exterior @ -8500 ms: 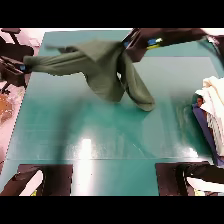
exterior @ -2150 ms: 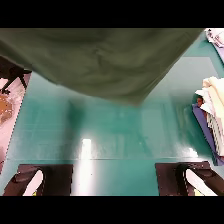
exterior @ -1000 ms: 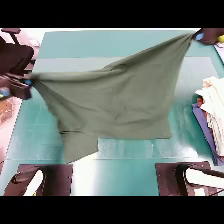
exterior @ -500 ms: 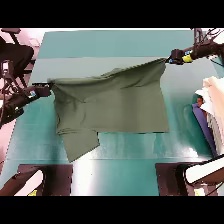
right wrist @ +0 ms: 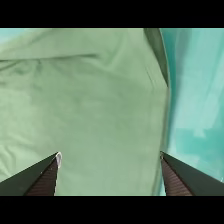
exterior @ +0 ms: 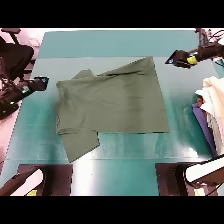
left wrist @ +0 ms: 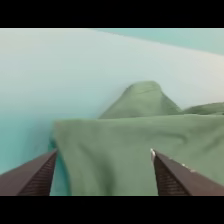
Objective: Fold the shirts.
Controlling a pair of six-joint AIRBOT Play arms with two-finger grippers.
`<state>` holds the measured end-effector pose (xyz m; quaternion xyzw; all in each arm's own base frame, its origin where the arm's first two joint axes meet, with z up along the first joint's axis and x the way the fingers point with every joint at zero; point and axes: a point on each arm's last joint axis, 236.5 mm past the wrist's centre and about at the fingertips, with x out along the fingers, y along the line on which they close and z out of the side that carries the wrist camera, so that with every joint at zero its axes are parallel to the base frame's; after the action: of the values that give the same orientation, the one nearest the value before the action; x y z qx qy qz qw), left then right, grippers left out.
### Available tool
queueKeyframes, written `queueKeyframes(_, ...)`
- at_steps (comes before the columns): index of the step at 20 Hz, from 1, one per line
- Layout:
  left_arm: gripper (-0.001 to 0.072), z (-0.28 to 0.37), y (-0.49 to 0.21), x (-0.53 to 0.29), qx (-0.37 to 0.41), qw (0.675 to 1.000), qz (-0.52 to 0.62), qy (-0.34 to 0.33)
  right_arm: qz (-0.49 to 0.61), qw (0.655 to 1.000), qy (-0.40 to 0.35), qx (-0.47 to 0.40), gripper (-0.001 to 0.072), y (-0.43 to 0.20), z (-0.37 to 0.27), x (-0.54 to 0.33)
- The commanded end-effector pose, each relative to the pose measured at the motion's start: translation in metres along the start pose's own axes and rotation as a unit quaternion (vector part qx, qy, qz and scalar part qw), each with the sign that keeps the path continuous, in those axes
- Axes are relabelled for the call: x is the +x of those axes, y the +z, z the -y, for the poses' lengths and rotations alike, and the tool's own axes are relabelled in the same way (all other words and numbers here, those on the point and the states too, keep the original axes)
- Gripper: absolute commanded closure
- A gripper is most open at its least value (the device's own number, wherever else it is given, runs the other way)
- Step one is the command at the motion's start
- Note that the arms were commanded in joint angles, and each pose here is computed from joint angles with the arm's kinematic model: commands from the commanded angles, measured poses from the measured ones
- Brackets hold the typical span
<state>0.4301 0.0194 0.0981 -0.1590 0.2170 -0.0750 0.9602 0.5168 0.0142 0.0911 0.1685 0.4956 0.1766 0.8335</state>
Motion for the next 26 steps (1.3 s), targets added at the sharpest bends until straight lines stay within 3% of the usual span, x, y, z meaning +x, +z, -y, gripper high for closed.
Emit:
queueKeyframes(1, 0.0014, -0.015, -0.059, -0.033, -0.049, 0.985, -0.167, 0.010, -0.024, 0.999, 0.000, 0.041, 0.0024, -0.019, 0.004, -0.039)
queueKeyframes(4, 0.0014, -0.010, -0.147, -0.076, -0.098, 0.931, -0.351, 0.020, -0.033, 0.997, -0.002, 0.070, 0.0027, -0.030, -0.008, -0.070)
queueKeyframes(7, 0.0014, 0.009, -0.178, -0.077, -0.178, 0.912, -0.369, -0.004, -0.035, 0.997, -0.018, 0.059, 0.0027, -0.044, -0.021, -0.088)
queueKeyframes(13, 0.0014, 0.020, -0.236, -0.099, -0.231, 0.870, -0.436, -0.002, -0.057, 0.989, -0.041, 0.132, 0.0026, -0.130, 0.000, -0.076)
queueKeyframes(22, 0.0014, 0.001, -0.227, -0.083, -0.223, 0.891, -0.394, 0.027, -0.023, 0.988, -0.060, 0.139, 0.0035, -0.179, 0.006, -0.075)
queueKeyframes(26, 0.0015, 0.011, -0.241, -0.081, -0.251, 0.886, -0.389, 0.011, -0.038, 0.986, -0.061, 0.150, 0.0035, -0.199, 0.009, -0.066)
